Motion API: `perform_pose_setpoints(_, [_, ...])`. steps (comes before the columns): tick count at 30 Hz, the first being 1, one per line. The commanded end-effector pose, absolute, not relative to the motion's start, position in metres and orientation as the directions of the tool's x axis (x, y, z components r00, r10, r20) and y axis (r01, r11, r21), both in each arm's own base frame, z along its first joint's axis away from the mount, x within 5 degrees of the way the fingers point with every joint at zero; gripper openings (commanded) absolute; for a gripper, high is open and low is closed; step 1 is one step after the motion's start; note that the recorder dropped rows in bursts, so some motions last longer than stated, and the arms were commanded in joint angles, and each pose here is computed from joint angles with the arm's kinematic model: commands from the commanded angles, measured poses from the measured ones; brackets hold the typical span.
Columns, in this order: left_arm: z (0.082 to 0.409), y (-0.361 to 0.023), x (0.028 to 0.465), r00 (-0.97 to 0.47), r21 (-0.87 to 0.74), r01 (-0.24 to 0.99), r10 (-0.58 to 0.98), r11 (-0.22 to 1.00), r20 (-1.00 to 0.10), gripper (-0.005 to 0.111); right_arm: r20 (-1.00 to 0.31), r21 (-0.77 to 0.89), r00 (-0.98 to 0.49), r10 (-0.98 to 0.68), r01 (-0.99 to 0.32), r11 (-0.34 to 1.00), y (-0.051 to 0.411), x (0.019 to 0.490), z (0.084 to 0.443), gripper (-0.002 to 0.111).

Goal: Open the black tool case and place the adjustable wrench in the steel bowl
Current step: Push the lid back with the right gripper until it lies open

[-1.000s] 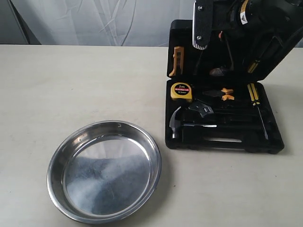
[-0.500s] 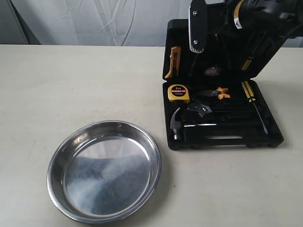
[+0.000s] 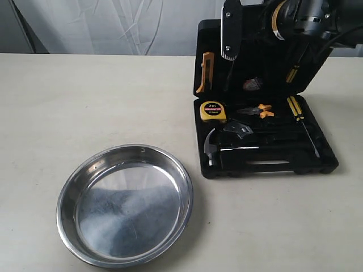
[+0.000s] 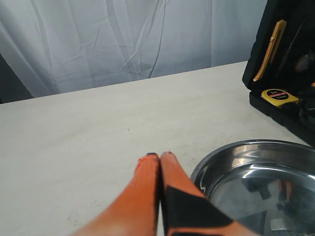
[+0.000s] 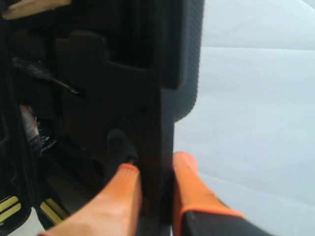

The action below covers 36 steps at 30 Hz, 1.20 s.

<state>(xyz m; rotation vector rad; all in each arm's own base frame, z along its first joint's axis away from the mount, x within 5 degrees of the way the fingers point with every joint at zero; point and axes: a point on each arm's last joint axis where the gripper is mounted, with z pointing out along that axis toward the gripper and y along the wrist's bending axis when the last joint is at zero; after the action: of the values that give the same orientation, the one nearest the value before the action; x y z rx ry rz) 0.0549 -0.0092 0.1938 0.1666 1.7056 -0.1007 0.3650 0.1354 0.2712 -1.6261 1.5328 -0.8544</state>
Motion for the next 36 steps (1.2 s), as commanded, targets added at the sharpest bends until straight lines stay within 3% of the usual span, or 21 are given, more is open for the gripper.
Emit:
perform_pose_setpoints(1, [0.193,-0.010,0.055,-0.129,0.029,0.175,0.052,0.984,-0.990,0.000,-0.083,-0.874,0.060,-0.995,-0.484,0.044,0.137,0.369,0.279,-0.001])
perform_pose_setpoints(8, [0.193,-0.010,0.055,-0.129,0.029,0.175,0.052,0.984,-0.990,0.000,-0.042,-0.877,0.058,-0.997,-0.480,0.009,0.137,0.373,0.276,-0.001])
perform_pose_setpoints(14, [0.193,-0.010,0.055,-0.129,0.029,0.175,0.052,0.984,-0.990,0.000,-0.085,-0.898,0.006,-0.996,-0.433,0.074,0.137,0.380,0.296,0.002])
perform_pose_setpoints(15, [0.193,-0.010,0.055,-0.129,0.029,0.175,0.052,0.984,-0.990,0.000,-0.083,-0.899,0.007,-0.997,-0.432,0.072,0.137,0.381,0.296,0.007])
perform_pose_setpoints(18, [0.193,-0.010,0.055,-0.129,0.029,0.175,0.052,0.984,-0.990,0.000,-0.032,-0.891,0.006,-0.999,-0.453,0.026,0.138,0.387,0.282,0.045])
perform_pose_setpoints(19, [0.193,-0.010,0.055,-0.129,0.029,0.175,0.052,0.984,-0.990,0.000,-0.009,-0.892,0.010,-1.000,-0.453,0.004,0.138,0.389,0.279,0.050])
perform_pose_setpoints(24, [0.193,-0.010,0.055,-0.132,0.029,0.175,0.053,0.984,-0.990,0.000,0.064,-0.889,-0.005,-0.998,-0.455,-0.055,0.136,0.395,0.268,0.050])
perform_pose_setpoints(36, [0.193,-0.010,0.055,-0.132,0.029,0.175,0.053,0.984,-0.990,0.000,0.075,-0.933,-0.063,-0.995,-0.357,-0.048,0.132,0.400,0.274,0.050])
